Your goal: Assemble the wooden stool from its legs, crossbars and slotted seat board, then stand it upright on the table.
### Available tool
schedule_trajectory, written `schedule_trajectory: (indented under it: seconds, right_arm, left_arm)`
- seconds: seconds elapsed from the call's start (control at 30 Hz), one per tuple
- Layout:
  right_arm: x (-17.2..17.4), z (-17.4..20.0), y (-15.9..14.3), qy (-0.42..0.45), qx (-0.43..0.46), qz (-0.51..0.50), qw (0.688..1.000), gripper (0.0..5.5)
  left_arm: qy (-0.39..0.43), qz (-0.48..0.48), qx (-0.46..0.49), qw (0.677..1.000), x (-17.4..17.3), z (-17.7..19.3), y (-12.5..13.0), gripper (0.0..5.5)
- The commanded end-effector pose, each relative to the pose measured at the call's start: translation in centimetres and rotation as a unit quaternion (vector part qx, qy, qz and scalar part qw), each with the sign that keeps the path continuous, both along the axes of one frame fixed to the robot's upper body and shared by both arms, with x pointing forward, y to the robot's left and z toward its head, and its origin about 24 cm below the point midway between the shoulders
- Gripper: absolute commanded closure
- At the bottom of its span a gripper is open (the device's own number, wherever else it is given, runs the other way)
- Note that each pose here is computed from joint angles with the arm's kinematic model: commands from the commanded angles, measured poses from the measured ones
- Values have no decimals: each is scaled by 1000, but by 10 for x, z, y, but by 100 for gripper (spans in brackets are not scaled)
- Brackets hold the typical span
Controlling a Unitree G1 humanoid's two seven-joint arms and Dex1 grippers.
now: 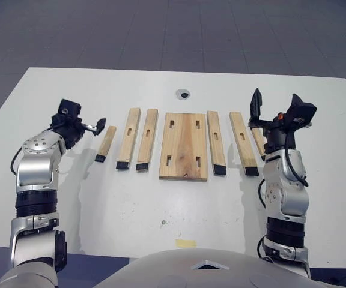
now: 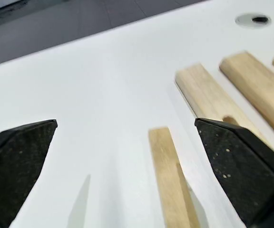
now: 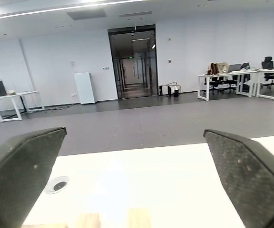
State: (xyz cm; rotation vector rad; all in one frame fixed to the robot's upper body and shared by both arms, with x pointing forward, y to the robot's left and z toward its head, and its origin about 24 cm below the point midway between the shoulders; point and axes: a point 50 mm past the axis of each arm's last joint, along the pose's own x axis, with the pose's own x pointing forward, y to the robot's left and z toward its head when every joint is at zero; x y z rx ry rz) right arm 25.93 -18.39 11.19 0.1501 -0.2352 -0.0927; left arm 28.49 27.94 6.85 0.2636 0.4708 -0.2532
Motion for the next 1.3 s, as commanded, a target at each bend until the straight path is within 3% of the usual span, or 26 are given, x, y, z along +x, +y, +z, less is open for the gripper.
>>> schedule_trajectory:
  seconds: [0.03, 0.17, 0.23, 0.5, 0.73, 0.97, 1.17, 1.3]
  right_arm:
    - [-4, -5, 7, 3, 11, -8, 1000, 10]
    - [-7, -7, 7, 7, 13, -17, 1000, 10]
    - [-8, -8, 5, 10, 13, -26, 1000, 10]
    - [-11, -9, 8, 9, -1, -44, 999, 10]
    - [-10, -3, 4, -8, -20, -65, 998, 10]
    - [-13, -6, -2, 0, -18, -103, 995, 10]
    - [-10, -5, -2, -8, -16, -92, 996, 10]
    - [-6, 2, -7, -27, -3, -70, 997, 10]
  left_arm:
    - [58, -6, 24, 998, -9, -17, 9, 11]
    - [103, -8, 39, 994, -18, -36, 12, 11]
    - [115, -13, 35, 993, -21, -40, 12, 37]
    - [174, -30, 75, 981, -32, -51, 28, 177]
    - [270, -24, 43, 962, -66, -86, 33, 299]
    - [283, -39, 69, 956, -72, -90, 35, 416]
    - [243, 6, 74, 967, -64, -88, 41, 418]
    - [86, 84, 87, 989, -29, -50, 56, 418]
